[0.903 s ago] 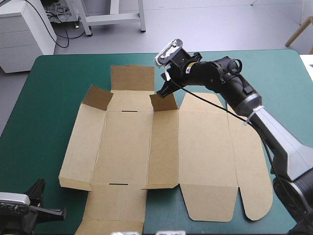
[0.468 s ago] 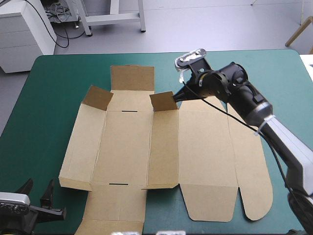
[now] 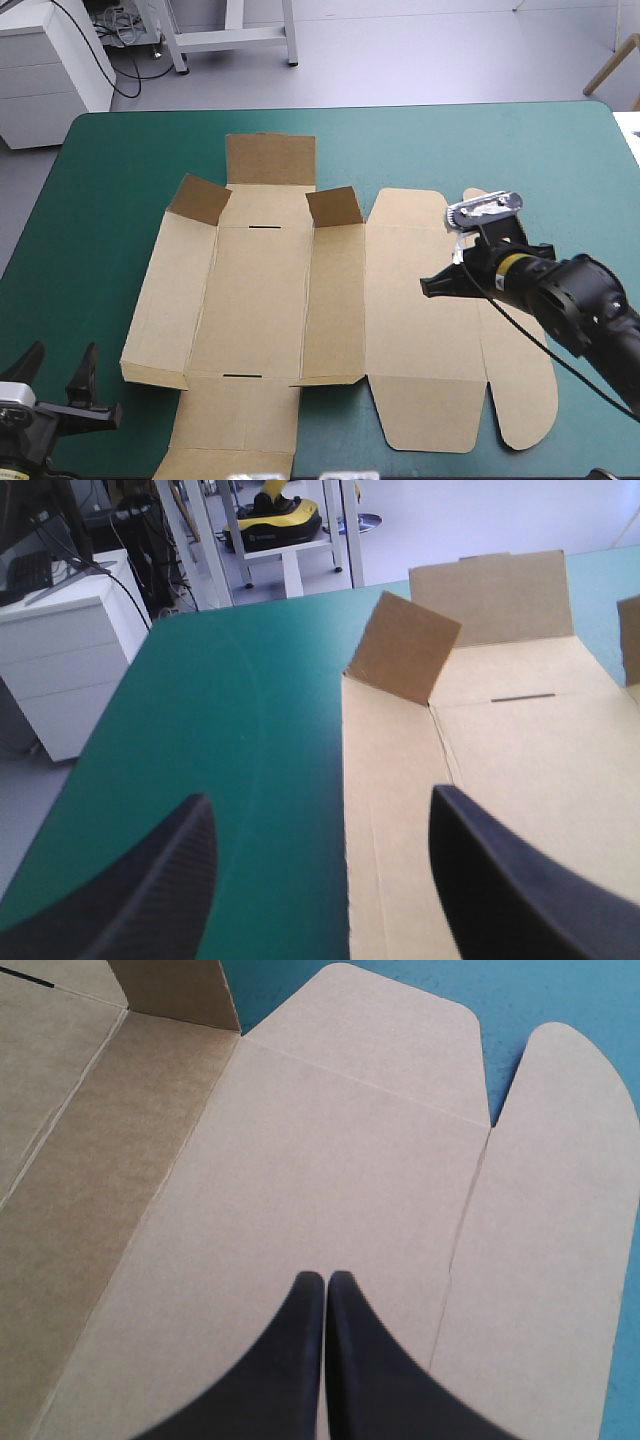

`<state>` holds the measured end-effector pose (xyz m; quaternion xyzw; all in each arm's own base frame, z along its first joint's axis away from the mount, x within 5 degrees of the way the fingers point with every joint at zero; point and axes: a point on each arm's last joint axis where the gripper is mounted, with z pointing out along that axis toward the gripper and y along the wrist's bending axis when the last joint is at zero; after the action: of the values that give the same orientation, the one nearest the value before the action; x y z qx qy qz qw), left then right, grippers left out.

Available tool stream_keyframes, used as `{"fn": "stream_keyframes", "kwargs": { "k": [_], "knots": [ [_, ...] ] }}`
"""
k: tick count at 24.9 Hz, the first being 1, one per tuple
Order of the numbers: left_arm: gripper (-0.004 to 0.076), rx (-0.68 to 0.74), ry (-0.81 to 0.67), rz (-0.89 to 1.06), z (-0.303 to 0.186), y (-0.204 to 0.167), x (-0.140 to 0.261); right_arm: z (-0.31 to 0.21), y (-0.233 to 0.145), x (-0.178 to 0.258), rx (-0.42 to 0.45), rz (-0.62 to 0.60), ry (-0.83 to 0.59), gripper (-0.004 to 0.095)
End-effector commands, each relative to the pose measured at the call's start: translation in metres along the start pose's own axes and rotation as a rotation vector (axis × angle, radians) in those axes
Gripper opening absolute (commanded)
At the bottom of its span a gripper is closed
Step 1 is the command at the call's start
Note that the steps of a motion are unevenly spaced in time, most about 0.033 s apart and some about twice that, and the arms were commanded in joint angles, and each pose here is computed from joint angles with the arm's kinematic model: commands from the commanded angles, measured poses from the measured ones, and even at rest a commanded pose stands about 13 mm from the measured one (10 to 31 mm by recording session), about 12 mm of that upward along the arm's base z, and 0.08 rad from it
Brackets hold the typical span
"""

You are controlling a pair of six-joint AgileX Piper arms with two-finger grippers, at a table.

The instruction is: Fold the box

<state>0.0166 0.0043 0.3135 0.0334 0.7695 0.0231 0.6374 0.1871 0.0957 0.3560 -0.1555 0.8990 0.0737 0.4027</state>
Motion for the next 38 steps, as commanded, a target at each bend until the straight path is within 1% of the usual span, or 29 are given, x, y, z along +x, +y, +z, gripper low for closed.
{"fn": "stream_keyframes", "kwargs": {
  "k": [1,3,9,10,14,15,17,19,20,21,23,25,27,29,31,35,38],
  "knots": [
    [0.0526,-0.039,-0.063,0.046,0.007,0.005,-0.038,-0.027,-0.006,0.003,0.002,-0.001,-0.117,-0.001],
    [0.0557,-0.067,-0.008,0.056,0.015,0.008,-0.047,-0.037,-0.008,0.012,-0.001,0.021,-0.136,-0.001],
    [0.056,-0.064,0.114,0.034,0.043,0.009,-0.078,-0.059,-0.015,0.041,-0.003,0.031,-0.168,-0.001],
    [0.056,-0.06,0.184,0.028,0.055,0.01,-0.09,-0.061,-0.017,0.051,-0.003,0.032,-0.173,-0.0009],
    [0.056,-0.057,0.288,0.046,0.087,0.01,-0.112,-0.064,-0.02,0.072,-0.004,0.033,-0.178,-0.001],
    [0.0557,-0.048,0.34,0.039,0.107,0.008,-0.121,-0.066,-0.021,0.082,-0.005,0.034,-0.187,-0.001],
    [0.0556,-0.023,0.395,0.037,0.127,0.006,-0.125,-0.068,-0.023,0.091,-0.006,0.035,-0.194,-0.001],
    [0.0556,0.01,0.484,0.012,0.153,0.0,-0.118,-0.071,-0.025,0.101,-0.008,0.036,-0.214,-0.0009],
    [0.0556,0.018,0.509,0.005,0.158,-0.001,-0.115,-0.074,-0.025,0.103,-0.01,0.038,-0.224,-0.001],
    [0.0556,0.024,0.58,0.003,0.171,-0.003,-0.107,-0.078,-0.026,0.107,-0.013,0.041,-0.247,-0.001],
    [0.0556,0.022,0.671,-0.013,0.185,-0.002,-0.095,-0.083,-0.027,0.112,-0.016,0.045,-0.274,-0.0011],
    [0.0556,0.014,0.735,-0.09,0.2,0.008,-0.084,-0.087,-0.029,0.12,-0.019,0.048,-0.296,-0.0014],
    [0.0556,0.063,0.772,-0.217,0.214,0.024,-0.074,-0.088,-0.03,0.127,-0.021,0.052,-0.307,-0.0014],
    [0.0556,0.113,0.803,-0.297,0.22,0.037,-0.066,-0.09,-0.031,0.13,-0.022,0.051,-0.317,-0.0014],
    [0.0556,0.179,0.881,-0.387,0.226,0.057,-0.049,-0.093,-0.031,0.133,-0.023,0.052,-0.332,-0.0014],
    [0.0556,0.266,1.045,-0.399,0.232,0.071,-0.023,-0.094,-0.032,0.134,-0.021,0.034,-0.341,-0.0014],
    [0.0556,0.299,1.109,-0.41,0.237,0.071,-0.008,-0.094,-0.032,0.134,-0.019,0.024,-0.341,-0.0014]
  ]
}}
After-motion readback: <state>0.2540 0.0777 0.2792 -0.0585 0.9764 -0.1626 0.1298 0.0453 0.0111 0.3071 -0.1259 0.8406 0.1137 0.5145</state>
